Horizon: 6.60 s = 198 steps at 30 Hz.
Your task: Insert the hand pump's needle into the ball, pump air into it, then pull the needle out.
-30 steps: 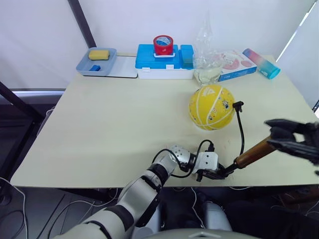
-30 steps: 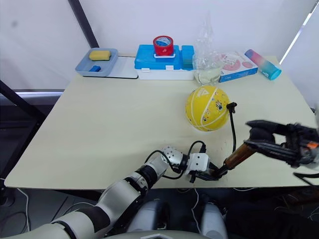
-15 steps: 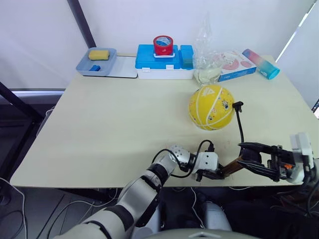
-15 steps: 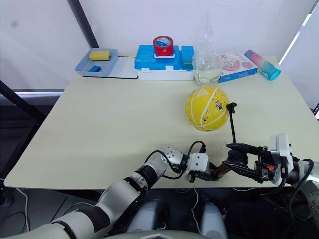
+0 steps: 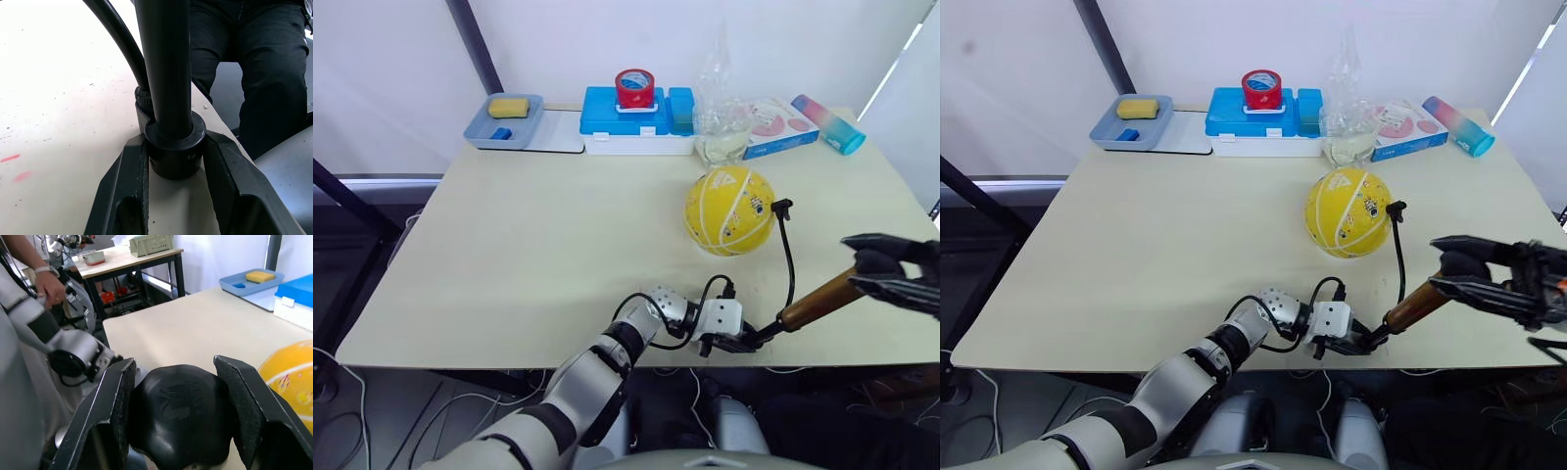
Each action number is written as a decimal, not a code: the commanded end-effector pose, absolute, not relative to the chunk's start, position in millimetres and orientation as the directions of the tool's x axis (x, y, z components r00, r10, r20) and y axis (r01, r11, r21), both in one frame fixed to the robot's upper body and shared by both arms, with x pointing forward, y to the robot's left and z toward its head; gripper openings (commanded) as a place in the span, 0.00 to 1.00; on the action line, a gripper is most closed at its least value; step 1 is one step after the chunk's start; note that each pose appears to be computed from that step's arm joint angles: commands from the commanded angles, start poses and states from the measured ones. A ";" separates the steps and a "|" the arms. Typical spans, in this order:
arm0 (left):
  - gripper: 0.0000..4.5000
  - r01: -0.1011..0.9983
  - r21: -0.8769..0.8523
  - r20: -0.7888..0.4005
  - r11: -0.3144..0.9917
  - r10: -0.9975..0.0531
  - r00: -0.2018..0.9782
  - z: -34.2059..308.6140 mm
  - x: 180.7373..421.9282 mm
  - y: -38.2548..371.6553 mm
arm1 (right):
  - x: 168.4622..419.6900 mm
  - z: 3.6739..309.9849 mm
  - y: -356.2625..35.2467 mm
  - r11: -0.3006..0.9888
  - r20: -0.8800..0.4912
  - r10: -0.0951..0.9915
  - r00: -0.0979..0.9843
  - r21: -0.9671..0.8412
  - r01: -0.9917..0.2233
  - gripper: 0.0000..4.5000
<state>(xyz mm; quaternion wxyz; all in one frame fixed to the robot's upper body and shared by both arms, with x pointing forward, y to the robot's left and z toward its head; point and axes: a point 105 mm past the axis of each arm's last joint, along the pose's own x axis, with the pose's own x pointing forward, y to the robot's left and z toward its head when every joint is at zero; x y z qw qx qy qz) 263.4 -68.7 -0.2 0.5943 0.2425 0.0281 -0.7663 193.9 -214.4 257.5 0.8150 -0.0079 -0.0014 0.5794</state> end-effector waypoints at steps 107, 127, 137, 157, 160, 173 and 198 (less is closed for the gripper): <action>0.24 0.924 0.171 -0.515 -0.342 -0.831 -0.212 -28.8 253.8 -47.4 | 220.9 151.0 -196.8 0.388 -0.148 0.906 0.396 -0.078 -0.918 0.45; 0.24 0.922 0.173 -0.510 -0.347 -0.832 -0.217 -28.1 252.5 -50.0 | 199.5 291.4 -218.9 0.359 0.033 0.933 0.358 -0.139 -0.923 0.45; 0.24 0.922 0.172 -0.512 -0.348 -0.831 -0.218 -29.1 251.5 -50.2 | 213.9 195.2 -200.3 0.342 -0.196 0.916 0.350 -0.074 -0.937 0.45; 0.24 0.922 0.174 -0.511 -0.345 -0.832 -0.215 -27.8 253.2 -49.9 | 210.5 227.5 -208.4 0.351 -0.022 0.935 0.355 -0.100 -0.931 0.45; 0.24 0.921 0.174 -0.511 -0.348 -0.831 -0.217 -27.8 252.7 -50.1 | 207.2 250.2 -212.2 0.356 0.008 0.934 0.357 -0.107 -0.928 0.45; 0.24 0.920 0.175 -0.514 -0.350 -0.830 -0.218 -27.3 253.5 -49.7 | 211.3 239.4 -205.4 0.352 -0.077 0.931 0.357 -0.066 -0.934 0.45; 0.24 0.921 0.178 -0.512 -0.346 -0.832 -0.213 -26.5 254.7 -49.1 | 208.7 256.2 -207.5 0.348 0.036 0.937 0.347 -0.121 -0.929 0.45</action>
